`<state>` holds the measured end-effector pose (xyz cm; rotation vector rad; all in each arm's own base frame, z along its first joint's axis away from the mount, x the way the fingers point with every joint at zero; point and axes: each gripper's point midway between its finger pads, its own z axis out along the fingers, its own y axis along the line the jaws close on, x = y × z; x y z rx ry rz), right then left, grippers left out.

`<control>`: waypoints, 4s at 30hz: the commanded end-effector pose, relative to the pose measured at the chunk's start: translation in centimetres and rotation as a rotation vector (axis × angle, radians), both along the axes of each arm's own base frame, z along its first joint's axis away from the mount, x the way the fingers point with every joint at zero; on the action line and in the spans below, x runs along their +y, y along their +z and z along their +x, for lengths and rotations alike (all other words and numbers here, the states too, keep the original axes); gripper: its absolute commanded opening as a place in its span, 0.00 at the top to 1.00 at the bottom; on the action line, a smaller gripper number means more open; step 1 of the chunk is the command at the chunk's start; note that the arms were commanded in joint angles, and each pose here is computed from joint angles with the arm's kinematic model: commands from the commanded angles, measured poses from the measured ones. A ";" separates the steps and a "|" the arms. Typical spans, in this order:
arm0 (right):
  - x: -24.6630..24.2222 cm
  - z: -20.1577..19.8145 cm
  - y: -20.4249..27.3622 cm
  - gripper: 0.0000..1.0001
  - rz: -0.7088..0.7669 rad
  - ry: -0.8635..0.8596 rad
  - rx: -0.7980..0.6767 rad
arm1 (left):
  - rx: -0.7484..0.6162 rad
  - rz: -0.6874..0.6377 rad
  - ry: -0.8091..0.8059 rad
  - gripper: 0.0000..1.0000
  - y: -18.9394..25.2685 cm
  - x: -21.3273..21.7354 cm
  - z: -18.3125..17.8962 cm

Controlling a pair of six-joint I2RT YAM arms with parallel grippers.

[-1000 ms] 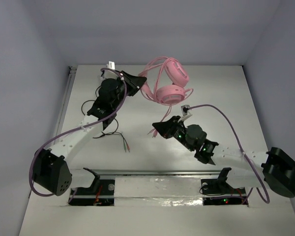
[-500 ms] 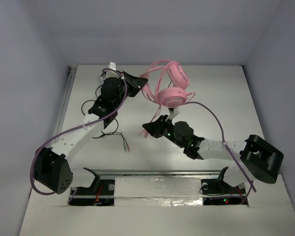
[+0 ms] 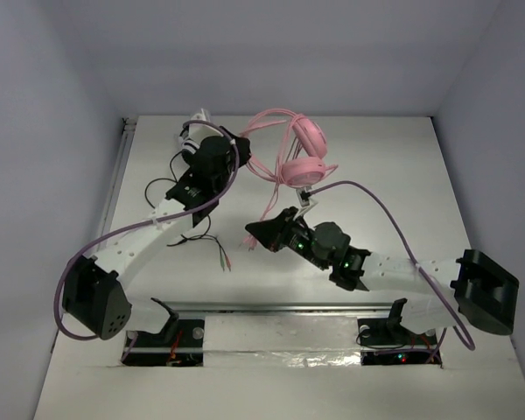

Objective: Wrap the headphones

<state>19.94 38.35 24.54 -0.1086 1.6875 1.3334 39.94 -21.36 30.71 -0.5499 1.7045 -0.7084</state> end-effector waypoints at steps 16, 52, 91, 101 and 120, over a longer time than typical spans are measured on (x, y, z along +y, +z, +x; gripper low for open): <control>-5.9 4.8 11.4 0.98 0.277 -0.461 -0.050 | -0.124 -0.035 0.014 1.00 -1.4 -0.2 -5.2; -10.7 14.9 6.3 1.00 0.224 -1.094 0.118 | -0.110 0.149 -0.128 1.00 -3.5 -4.1 -9.3; 0.3 5.7 -9.1 0.37 -0.504 -0.282 0.377 | 0.074 0.279 -0.115 1.00 -11.0 -5.0 -4.4; -0.4 4.3 -9.9 0.35 -0.483 -0.253 0.430 | 0.134 0.237 -0.164 1.00 -13.1 -4.4 -3.0; -4.4 1.5 1.1 0.36 -0.332 -0.183 0.292 | 0.240 0.169 -0.240 1.00 -16.2 -5.8 0.9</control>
